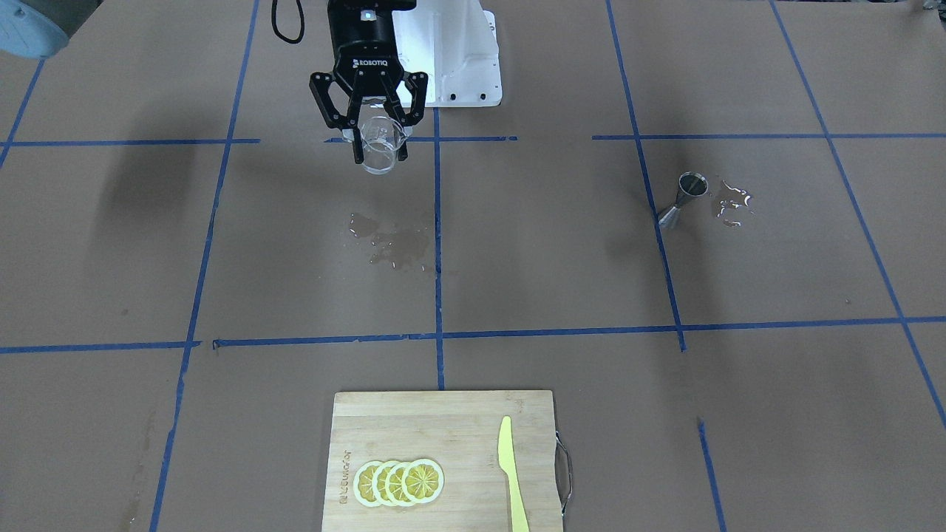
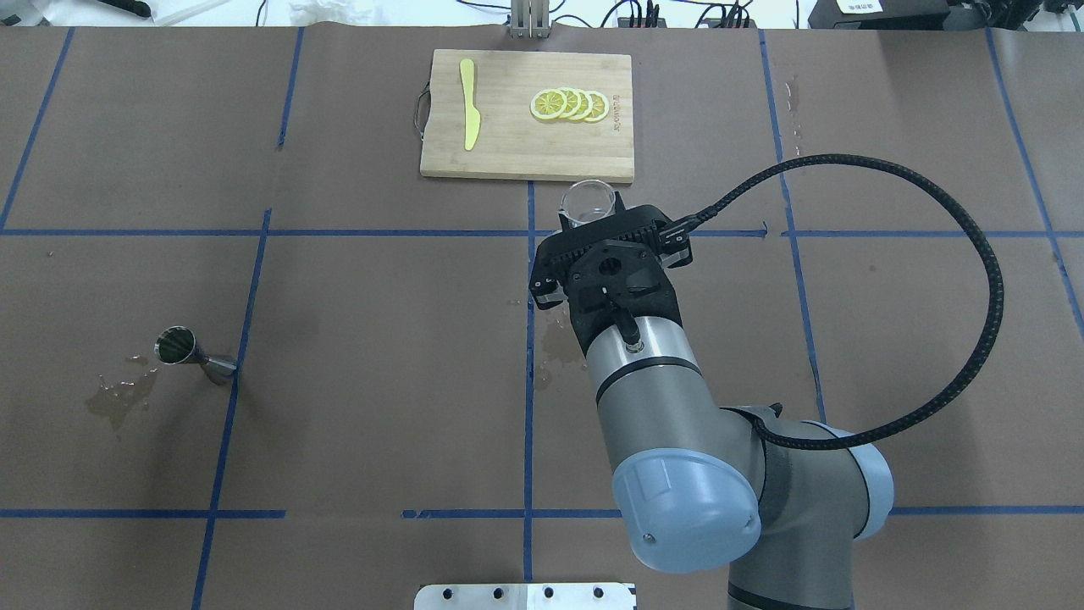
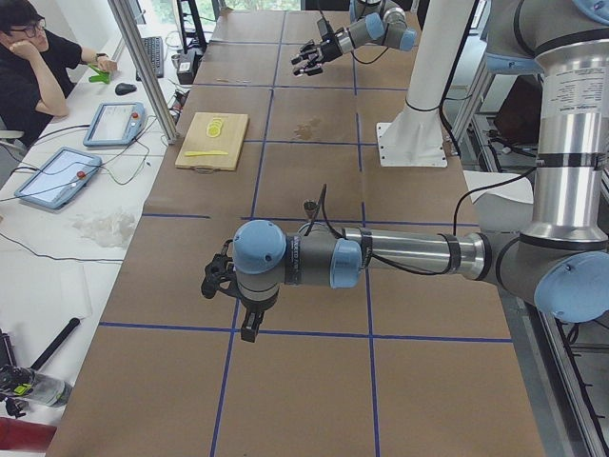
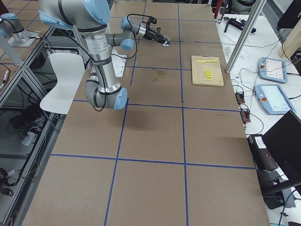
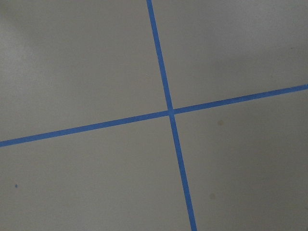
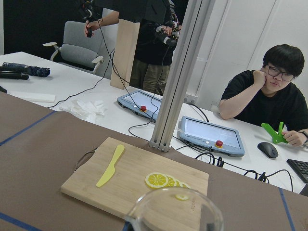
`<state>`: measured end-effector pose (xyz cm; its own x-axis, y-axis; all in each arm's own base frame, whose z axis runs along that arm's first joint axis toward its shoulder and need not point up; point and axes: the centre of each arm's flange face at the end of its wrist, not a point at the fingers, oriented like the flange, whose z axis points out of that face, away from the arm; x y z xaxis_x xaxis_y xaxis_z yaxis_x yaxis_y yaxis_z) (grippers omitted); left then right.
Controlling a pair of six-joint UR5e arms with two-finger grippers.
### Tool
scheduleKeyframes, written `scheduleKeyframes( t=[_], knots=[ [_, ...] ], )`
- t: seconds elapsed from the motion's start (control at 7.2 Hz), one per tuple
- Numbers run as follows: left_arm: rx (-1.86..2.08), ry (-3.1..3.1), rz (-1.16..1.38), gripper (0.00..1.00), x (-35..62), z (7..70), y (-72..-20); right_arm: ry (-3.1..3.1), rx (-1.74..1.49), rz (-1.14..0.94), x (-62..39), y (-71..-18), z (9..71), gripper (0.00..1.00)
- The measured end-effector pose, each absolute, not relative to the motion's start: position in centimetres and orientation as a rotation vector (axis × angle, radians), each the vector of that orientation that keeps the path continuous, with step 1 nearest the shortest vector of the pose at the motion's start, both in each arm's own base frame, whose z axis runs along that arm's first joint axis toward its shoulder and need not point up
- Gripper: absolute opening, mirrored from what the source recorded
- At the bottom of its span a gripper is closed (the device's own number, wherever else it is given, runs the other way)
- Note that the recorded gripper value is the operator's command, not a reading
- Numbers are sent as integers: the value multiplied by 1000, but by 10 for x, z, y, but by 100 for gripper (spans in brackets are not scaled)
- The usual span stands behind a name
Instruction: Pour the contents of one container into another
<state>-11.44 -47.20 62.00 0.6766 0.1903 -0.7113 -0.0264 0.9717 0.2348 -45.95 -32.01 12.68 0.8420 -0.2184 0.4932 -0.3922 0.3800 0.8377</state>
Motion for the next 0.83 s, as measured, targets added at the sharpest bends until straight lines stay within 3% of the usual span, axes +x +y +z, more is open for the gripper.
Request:
scheduleKeyframes(
  t=[0.56, 0.83],
  knots=[
    [244, 812, 139, 100, -115, 617, -473, -595, 1195, 120, -458, -320, 137, 0],
    [253, 811, 144, 100, -115, 616, -474, -617, 1201, 134, -451, -319, 176, 0]
  ],
)
